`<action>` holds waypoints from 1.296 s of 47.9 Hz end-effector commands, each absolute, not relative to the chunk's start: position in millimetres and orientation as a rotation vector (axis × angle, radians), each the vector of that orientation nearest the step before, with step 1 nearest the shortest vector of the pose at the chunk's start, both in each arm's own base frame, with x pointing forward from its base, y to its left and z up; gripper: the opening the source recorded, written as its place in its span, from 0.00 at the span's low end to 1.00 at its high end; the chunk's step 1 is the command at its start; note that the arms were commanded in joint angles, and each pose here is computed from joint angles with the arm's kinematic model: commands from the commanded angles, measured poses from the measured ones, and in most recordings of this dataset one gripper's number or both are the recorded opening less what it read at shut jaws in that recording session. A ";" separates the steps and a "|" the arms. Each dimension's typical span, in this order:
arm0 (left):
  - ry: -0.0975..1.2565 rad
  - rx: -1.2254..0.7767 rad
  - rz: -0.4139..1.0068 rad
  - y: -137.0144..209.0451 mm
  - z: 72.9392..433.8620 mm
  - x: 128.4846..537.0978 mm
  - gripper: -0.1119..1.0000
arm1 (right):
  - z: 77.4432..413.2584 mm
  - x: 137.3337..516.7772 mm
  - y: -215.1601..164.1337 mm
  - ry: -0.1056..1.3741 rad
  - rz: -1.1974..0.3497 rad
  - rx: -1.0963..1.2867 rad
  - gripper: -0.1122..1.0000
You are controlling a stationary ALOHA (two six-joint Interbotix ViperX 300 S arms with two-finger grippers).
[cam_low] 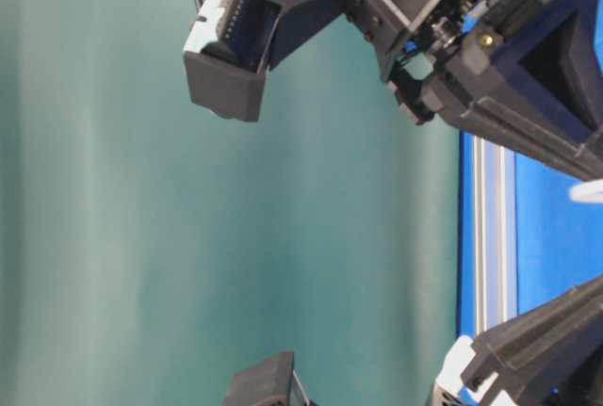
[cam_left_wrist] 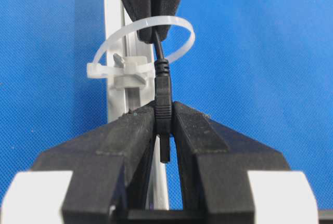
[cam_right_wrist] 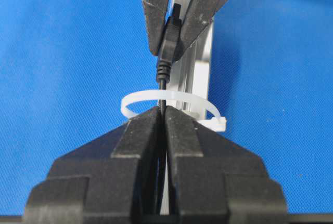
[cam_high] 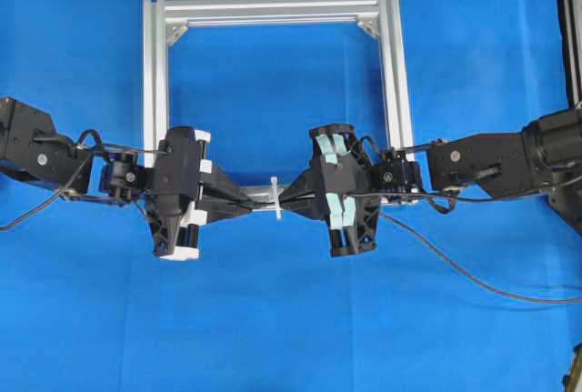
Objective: Insert the wire through the string loop located in the center.
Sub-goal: 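Close the left gripper on the USB plug past the loop, then open the right gripper to release the cable, then pull the cable leftward through the loop with the left gripper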
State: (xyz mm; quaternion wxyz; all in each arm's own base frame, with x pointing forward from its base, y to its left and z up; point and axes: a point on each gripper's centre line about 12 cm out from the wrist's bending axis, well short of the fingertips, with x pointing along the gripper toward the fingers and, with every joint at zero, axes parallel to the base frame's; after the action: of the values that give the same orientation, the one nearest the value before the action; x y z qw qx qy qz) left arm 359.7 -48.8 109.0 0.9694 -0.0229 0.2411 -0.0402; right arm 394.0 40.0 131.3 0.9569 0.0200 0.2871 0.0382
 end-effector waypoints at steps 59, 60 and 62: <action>0.470 -0.042 -0.093 -47.7 121.2 330.7 0.18 | 140.5 393.8 38.1 0.603 0.067 0.055 0.87; 0.470 -0.041 -0.095 -47.6 121.7 326.6 0.18 | 141.1 393.8 38.1 0.601 0.067 0.054 0.87; 0.475 -0.041 -0.094 -46.6 121.4 320.7 0.18 | 141.7 393.7 38.7 0.600 0.068 0.055 0.87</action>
State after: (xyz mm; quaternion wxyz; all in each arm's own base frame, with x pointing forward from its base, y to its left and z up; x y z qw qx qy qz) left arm 326.9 -46.0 109.4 0.9661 -0.0200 0.2537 -0.0425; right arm 390.3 37.2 126.2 0.9478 0.0242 0.3164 0.0319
